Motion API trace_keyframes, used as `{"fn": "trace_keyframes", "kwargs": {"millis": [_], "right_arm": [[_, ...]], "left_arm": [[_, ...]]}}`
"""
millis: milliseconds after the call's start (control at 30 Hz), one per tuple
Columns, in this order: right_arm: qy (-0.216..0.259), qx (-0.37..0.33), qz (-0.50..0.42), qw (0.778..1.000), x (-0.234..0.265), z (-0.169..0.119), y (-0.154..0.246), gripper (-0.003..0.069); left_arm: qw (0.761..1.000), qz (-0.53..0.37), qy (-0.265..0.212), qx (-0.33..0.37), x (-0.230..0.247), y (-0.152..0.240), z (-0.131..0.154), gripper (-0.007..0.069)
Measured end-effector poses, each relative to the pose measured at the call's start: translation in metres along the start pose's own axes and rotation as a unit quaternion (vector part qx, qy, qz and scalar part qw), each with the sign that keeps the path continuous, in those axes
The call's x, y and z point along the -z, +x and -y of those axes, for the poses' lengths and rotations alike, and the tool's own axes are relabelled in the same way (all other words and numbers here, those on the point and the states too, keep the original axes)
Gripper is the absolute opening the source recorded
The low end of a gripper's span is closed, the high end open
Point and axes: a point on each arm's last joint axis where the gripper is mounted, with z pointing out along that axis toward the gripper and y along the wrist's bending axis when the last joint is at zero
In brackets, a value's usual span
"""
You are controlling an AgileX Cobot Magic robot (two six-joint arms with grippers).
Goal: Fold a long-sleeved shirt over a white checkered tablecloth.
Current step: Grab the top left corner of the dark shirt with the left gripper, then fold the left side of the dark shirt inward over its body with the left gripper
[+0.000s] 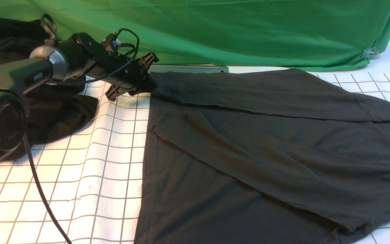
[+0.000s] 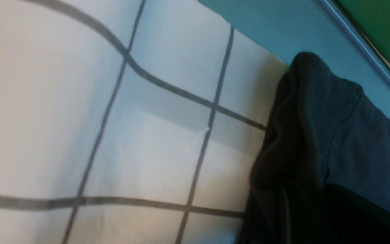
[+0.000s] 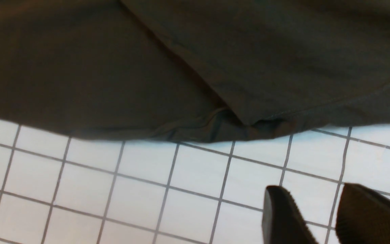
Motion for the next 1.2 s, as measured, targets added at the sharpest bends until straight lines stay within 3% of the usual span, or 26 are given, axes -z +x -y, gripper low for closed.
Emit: {"fn": "trace_keyframes", "kwargs": {"millis": [200,333,500,700,867,1000,1133,1200], "right_arm": [[0.0,0.0,-0.001,1.0,0.0,0.0,0.0,0.0238],[-0.002,-0.001,-0.012,1.0,0.0,0.0,0.002,0.0238],[-0.002,-0.001,-0.013,1.0,0.0,0.0,0.002,0.0238],[-0.002,-0.001,-0.011,1.0,0.0,0.0,0.002,0.0238],[-0.001,-0.001,-0.004,1.0,0.0,0.0,0.001,0.0238],[-0.001,-0.001,-0.003,1.0,0.0,0.0,0.001,0.0238],[0.0,-0.001,0.0,1.0,0.0,0.0,0.0,0.0238],[0.0,-0.001,0.0,1.0,0.0,0.0,0.0,0.0238]], "left_arm": [[0.999,-0.025,0.041,-0.009,0.031,-0.005,0.024,0.0012],[0.992,-0.054,0.089,-0.066,0.106,-0.011,0.066,0.0012],[0.984,-0.102,0.073,-0.122,0.17,0.02,0.085,0.0012],[0.98,-0.152,0.005,-0.126,0.199,0.093,0.049,0.0012],[0.974,-0.187,-0.034,-0.121,0.183,0.157,0.014,0.0014],[0.97,-0.198,-0.053,-0.128,0.169,0.183,0.001,0.0036],[0.965,-0.21,-0.066,-0.144,0.158,0.197,-0.004,0.0124],[0.962,-0.22,-0.07,-0.148,0.159,0.198,-0.005,0.0213]]}}
